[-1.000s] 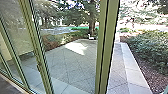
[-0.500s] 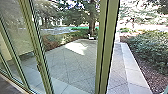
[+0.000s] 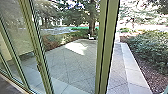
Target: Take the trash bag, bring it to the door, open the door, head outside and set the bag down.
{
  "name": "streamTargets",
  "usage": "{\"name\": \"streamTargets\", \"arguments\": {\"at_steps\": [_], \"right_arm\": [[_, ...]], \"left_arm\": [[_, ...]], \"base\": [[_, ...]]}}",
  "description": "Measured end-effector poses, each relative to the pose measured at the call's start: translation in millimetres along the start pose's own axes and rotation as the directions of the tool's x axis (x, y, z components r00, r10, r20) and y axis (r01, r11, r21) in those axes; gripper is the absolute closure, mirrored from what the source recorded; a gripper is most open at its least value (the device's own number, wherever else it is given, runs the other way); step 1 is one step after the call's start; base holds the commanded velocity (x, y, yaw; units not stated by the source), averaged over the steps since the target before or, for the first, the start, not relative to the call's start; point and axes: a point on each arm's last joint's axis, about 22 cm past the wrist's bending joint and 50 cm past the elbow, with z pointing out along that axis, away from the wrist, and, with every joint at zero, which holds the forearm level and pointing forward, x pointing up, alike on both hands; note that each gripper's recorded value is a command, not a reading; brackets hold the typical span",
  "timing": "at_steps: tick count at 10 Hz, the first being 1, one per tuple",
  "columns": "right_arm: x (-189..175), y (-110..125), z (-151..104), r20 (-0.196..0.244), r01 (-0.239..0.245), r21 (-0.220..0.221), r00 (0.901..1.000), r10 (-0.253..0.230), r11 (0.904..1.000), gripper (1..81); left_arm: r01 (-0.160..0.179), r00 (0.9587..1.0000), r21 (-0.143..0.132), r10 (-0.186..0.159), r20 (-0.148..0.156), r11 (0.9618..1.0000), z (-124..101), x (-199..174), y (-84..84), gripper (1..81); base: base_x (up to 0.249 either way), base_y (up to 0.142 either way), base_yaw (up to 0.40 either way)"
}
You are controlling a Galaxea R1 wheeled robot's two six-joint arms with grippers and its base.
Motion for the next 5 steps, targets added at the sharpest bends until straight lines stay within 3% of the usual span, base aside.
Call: {"name": "streamTargets", "arguments": {"at_steps": [5], "right_arm": [[-1.2, 0.1, 0.0, 0.000, -0.001, 0.000, 1.0000, 0.001, 1.0000, 1.0]], "left_arm": [[0.000, 1.0000, -0.007, 0.000, 0.009, 1.0000, 0.0, -1.9, 1.7, 81.1]], "base": [[0.000, 0.000, -0.094]]}}
